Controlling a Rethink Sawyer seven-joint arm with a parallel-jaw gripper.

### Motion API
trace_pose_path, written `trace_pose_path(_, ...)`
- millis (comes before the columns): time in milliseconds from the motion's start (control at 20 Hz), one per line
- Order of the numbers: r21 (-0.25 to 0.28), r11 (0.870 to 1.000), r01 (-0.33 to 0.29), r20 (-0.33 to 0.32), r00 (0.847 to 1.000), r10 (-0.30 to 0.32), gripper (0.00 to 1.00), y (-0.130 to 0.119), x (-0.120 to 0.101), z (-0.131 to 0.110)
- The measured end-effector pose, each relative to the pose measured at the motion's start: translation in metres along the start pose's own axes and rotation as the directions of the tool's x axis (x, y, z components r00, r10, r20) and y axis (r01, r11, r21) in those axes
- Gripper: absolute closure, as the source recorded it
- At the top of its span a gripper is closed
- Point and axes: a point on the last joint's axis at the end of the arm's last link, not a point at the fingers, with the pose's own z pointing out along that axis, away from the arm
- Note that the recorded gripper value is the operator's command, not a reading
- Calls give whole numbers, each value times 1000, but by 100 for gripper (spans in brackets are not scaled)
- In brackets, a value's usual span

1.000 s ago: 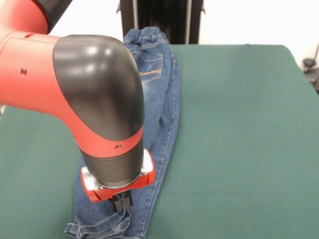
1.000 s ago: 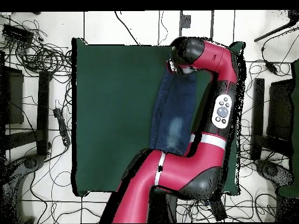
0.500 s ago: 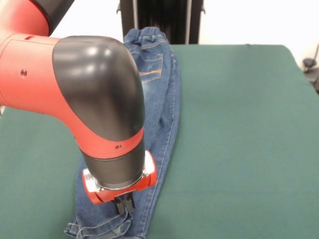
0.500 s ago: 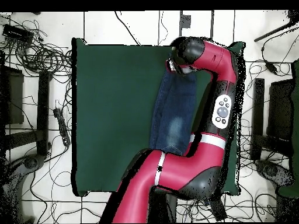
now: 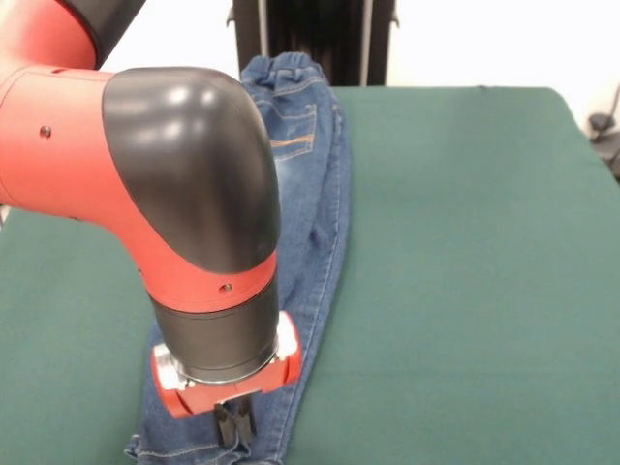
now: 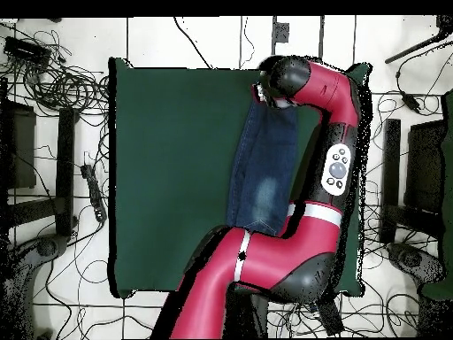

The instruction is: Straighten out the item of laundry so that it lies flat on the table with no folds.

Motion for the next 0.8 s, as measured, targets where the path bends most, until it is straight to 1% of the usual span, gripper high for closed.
trace_pose_path(150, 21, 1000, 0, 30, 1000, 0, 100, -3, -4, 0)
trace_pose_path(550, 61, 998, -3, 84, 996, -2, 100, -9, -11, -1)
trace_pose_path(800, 72, 997, -4, 101, 995, -3, 100, -11, -13, -1)
